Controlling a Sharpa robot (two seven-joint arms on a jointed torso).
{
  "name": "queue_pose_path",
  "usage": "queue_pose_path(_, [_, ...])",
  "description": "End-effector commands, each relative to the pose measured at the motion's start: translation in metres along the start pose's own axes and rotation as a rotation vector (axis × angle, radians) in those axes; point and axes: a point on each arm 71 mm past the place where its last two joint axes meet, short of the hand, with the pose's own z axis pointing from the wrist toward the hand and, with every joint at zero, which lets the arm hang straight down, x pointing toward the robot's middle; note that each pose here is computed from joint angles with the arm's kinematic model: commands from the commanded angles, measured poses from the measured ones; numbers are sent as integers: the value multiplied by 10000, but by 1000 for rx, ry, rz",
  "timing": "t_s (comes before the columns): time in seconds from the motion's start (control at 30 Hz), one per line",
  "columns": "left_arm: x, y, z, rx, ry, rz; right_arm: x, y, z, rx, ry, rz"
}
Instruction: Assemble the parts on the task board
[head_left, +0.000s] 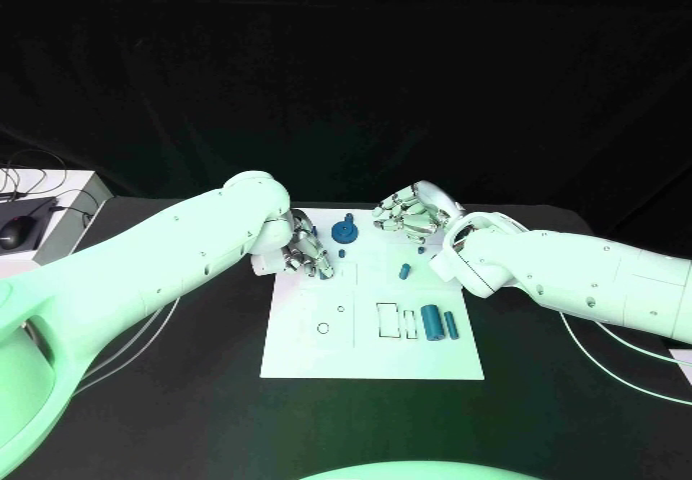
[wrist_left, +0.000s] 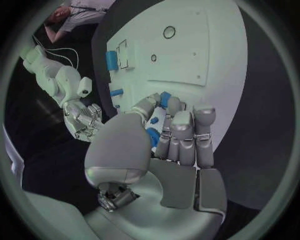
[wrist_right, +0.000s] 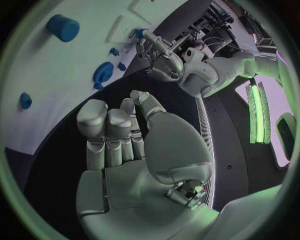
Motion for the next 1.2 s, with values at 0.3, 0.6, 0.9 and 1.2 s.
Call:
queue_pose_path(0.3, [18,-26,18,-17,-1,-6,28,34,0,-16,19,-5])
queue_pose_path(0.6, [23,-37,28,-25,-14,-10,34,43,-2,-18,21,-4])
queue_pose_path(0.9, [16,-42,36,-31,-37,-18,32,42,-4,-18,21,-4])
queue_pose_path(1.2, [17,-36,48,-35,-53,-25,30,40,-4,-17,22,-4])
